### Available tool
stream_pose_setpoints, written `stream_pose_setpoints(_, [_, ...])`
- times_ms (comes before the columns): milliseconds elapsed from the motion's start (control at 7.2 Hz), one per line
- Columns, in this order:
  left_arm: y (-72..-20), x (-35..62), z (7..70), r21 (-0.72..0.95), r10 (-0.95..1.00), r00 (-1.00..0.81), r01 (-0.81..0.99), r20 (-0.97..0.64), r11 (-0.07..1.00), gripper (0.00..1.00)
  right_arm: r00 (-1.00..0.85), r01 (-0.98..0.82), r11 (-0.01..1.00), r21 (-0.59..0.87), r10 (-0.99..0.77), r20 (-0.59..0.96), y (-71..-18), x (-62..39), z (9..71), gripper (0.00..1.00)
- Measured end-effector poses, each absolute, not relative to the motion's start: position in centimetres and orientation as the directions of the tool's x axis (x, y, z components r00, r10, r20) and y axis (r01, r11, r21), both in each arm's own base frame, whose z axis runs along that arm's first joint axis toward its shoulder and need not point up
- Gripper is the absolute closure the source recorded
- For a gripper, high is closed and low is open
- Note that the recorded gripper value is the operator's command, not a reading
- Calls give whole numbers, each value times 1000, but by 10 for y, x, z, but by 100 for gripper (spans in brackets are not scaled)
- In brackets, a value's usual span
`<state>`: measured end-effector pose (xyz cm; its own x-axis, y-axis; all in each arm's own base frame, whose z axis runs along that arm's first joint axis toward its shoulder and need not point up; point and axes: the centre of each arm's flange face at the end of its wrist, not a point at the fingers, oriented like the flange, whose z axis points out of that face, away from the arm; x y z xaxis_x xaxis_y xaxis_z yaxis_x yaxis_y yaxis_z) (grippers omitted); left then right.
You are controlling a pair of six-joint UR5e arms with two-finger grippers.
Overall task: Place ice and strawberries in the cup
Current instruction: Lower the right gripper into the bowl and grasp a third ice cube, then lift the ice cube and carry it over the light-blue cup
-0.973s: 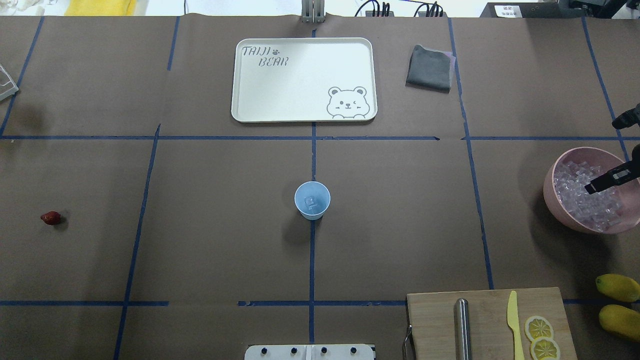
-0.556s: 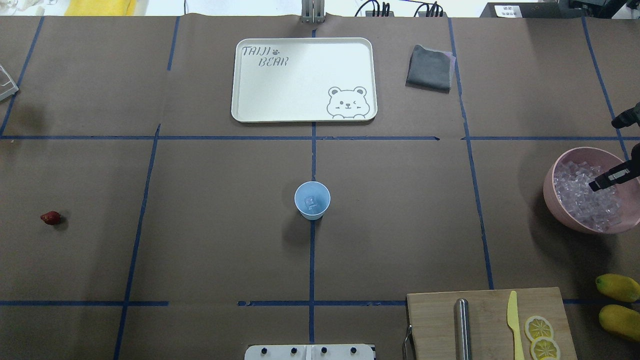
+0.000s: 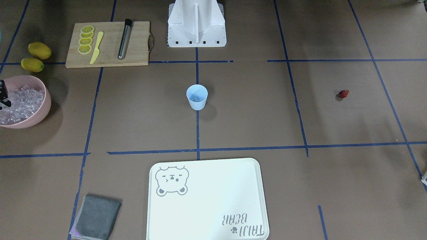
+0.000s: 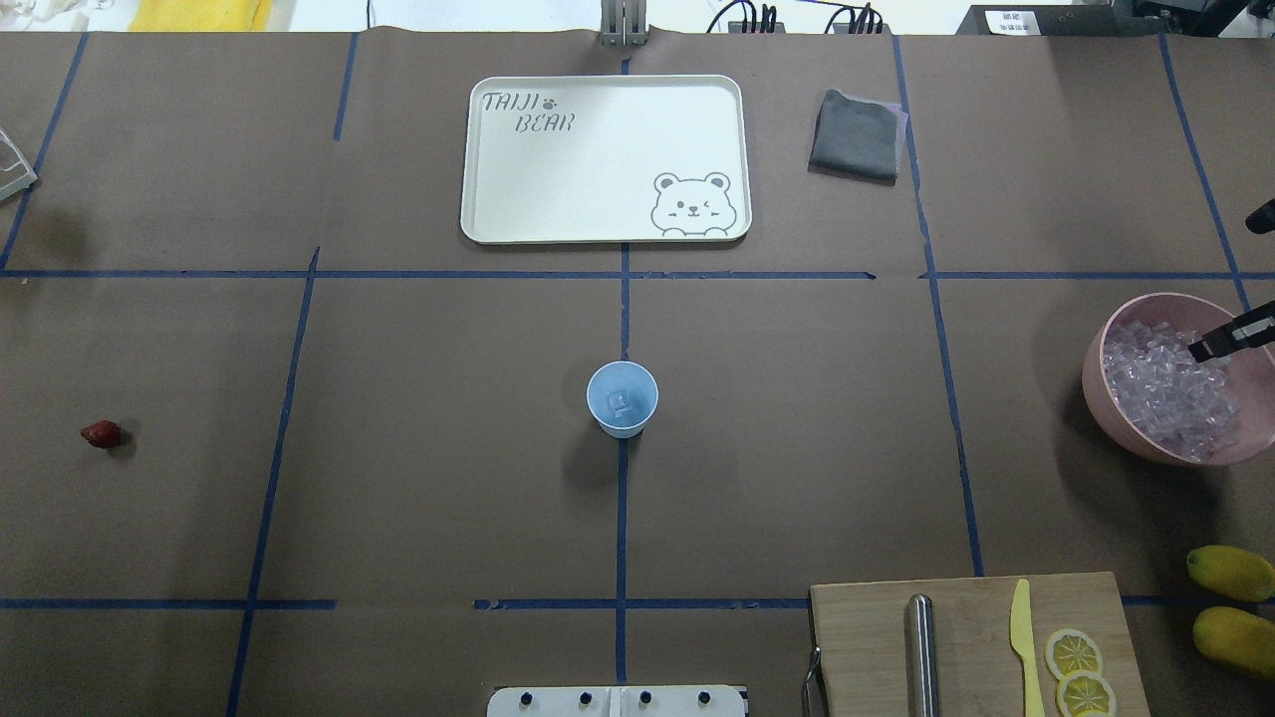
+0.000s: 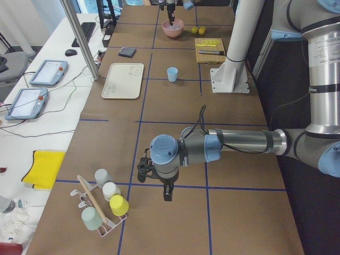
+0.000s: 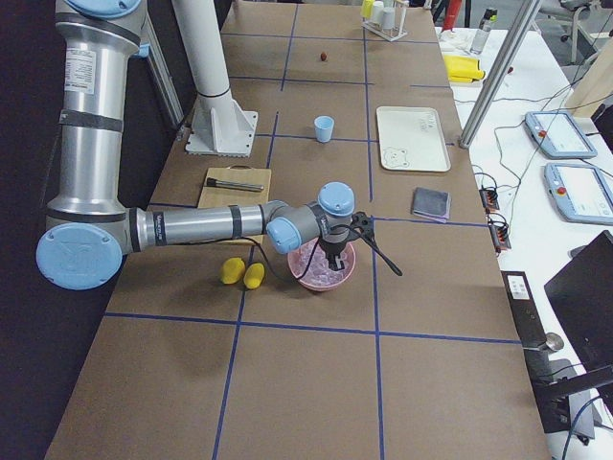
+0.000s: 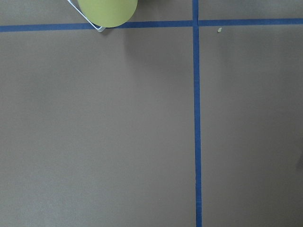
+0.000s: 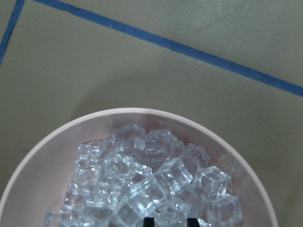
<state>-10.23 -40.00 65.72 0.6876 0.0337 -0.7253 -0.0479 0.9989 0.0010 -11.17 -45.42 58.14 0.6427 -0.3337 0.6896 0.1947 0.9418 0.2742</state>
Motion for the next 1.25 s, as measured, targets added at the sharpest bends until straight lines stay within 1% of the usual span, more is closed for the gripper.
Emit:
stream_pose_setpoints(556, [-399,-102,658,-1,32,686,-48,-727,999,0,653,132,937,323,-327,683,-465,-90,550,94])
stream_pose_setpoints(695, [-399,-102,658,-1,32,686,-48,-727,999,0,654,124,939,321,-320,685,-471,-94,541,96])
stream_pose_setpoints(973, [-399,-102,658,-1,33,686,-49,-727,999,0,648,83,954,289,-272,711,-493,-118,501,99])
stream_pose_setpoints(1251, [-399,-102,658,-2,32,686,-49,-727,999,0,628,37,967,253,-219,746,-510,-165,452,100])
